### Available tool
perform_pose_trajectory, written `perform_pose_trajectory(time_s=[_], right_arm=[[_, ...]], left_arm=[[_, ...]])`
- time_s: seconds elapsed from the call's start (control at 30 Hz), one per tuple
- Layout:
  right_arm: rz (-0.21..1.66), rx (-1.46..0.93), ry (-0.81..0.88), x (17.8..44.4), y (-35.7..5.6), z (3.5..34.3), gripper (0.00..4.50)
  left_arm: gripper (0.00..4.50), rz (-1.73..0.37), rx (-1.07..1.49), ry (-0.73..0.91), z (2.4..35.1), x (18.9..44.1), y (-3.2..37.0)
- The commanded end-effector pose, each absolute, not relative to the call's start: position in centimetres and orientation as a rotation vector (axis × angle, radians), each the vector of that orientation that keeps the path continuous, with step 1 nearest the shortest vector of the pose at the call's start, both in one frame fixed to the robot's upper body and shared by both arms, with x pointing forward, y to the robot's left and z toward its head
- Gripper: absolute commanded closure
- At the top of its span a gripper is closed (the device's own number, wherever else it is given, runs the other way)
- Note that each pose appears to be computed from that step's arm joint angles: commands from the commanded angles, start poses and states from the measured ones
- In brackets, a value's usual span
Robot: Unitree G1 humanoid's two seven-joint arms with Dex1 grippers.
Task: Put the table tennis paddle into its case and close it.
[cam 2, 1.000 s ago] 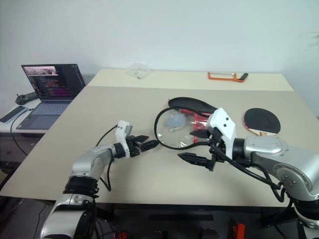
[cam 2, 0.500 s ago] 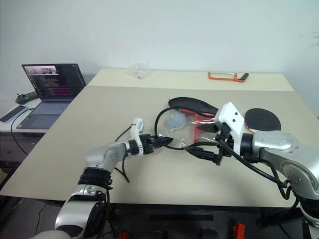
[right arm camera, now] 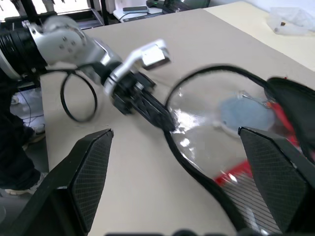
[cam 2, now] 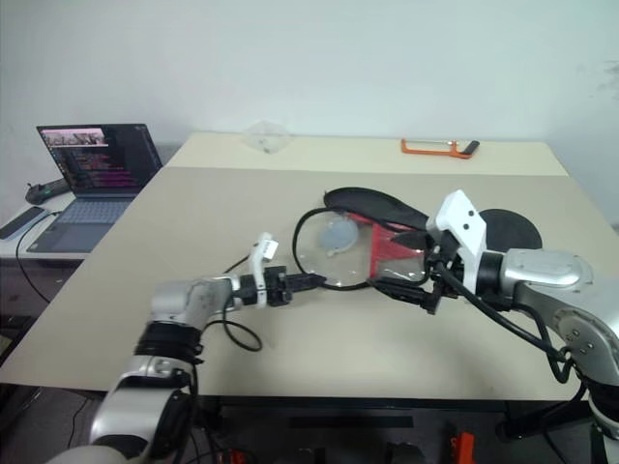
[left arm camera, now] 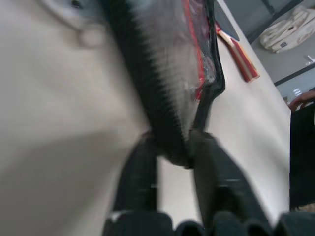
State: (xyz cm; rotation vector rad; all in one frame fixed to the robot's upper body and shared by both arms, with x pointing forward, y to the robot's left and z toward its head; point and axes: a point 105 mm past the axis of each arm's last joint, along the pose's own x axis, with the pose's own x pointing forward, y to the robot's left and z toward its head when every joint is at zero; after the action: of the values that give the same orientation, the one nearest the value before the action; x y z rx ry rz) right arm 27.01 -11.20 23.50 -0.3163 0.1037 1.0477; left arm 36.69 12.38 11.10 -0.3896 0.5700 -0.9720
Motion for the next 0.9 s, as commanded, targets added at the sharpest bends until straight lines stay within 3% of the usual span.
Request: perform_pose_trajectory(time_s=[0.03, 0.43, 0.57, 0.73, 0.9], right_arm=[[1.038, -0.349, 0.037, 26.9, -11.4, 24.7, 0.0], [1.073, -0.356, 0.055, 26.6, -11.1, 24.3, 0.0], [1.086, -0.353, 0.065, 26.4, -11.0, 24.1, 0.0], [1.092, -0.352, 0.073, 26.4, -11.1, 24.0, 0.0], [1.098, -0.353, 0.081, 26.4, -11.1, 23.9, 0.0]], left_arm=[[4.47, -1.119, -0.358, 0.521, 14.1, 35.9, 12.7], [4.47, -1.274, 0.138, 0.747, 13.5, 33.2, 20.8], [4.47, -1.168, 0.353, 0.775, 14.1, 34.9, 24.1], [4.47, -0.933, 0.462, 0.505, 18.5, 40.3, 23.3], [4.47, -0.889, 0.56, 0.366, 21.2, 42.2, 21.5]])
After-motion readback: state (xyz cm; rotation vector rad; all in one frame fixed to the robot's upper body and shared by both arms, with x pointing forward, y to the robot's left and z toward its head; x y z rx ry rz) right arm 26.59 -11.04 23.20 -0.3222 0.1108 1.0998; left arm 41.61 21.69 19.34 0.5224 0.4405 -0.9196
